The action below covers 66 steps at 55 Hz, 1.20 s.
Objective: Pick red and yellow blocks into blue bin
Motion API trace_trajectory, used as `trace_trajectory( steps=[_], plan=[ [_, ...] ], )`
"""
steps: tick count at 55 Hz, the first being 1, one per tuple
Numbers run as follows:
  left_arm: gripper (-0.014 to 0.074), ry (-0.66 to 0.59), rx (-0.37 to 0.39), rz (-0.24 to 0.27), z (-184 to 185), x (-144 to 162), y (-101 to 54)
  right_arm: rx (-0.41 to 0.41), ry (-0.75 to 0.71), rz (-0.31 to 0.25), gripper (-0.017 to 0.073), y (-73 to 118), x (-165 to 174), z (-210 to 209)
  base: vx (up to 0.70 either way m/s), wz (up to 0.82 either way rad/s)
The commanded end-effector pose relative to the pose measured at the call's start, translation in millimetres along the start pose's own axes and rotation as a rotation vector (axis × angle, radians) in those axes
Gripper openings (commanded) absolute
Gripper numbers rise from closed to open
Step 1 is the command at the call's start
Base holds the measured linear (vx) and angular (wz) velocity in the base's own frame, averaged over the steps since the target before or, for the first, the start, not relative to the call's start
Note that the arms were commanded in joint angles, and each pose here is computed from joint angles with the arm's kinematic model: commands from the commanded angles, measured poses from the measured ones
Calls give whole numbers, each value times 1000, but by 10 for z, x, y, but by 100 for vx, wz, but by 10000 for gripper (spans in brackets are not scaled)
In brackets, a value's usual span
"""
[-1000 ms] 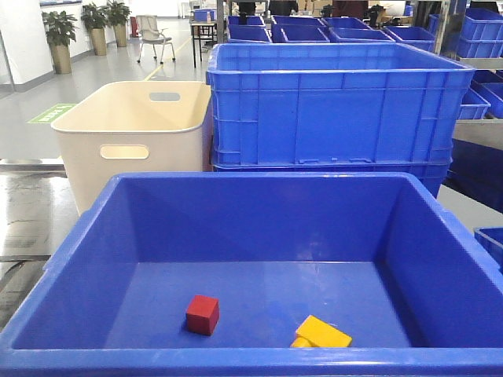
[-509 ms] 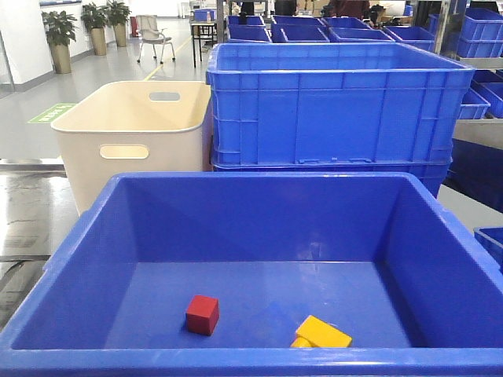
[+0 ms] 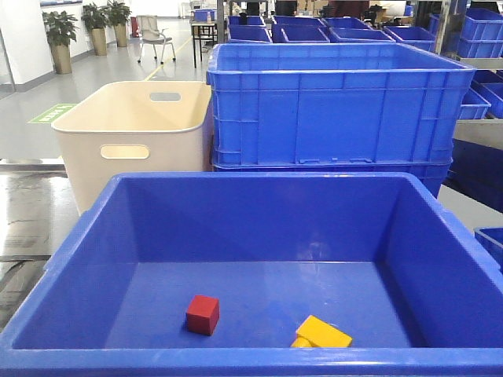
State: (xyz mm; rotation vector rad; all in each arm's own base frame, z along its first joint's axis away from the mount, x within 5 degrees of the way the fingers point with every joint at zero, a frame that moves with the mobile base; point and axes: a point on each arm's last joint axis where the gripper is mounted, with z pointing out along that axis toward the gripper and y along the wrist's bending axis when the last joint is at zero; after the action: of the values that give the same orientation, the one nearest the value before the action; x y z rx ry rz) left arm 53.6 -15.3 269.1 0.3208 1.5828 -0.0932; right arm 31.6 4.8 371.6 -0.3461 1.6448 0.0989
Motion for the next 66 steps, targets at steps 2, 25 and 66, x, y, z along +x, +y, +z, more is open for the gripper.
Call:
trace_trajectory(
  steps=[2,25,66],
  plan=[
    [1,-154,-99,-61,-45,174,24,15,-91,-13,-10,-21,-139,-10,0,0],
    [2,-173,-147,-72,8,540,6,15,-91,-13,-10,-21,-140,-10,0,0],
    [2,-173,-147,-72,8,540,6,6,-76,-2,-10,2,-46,48,0,0]
  ],
)
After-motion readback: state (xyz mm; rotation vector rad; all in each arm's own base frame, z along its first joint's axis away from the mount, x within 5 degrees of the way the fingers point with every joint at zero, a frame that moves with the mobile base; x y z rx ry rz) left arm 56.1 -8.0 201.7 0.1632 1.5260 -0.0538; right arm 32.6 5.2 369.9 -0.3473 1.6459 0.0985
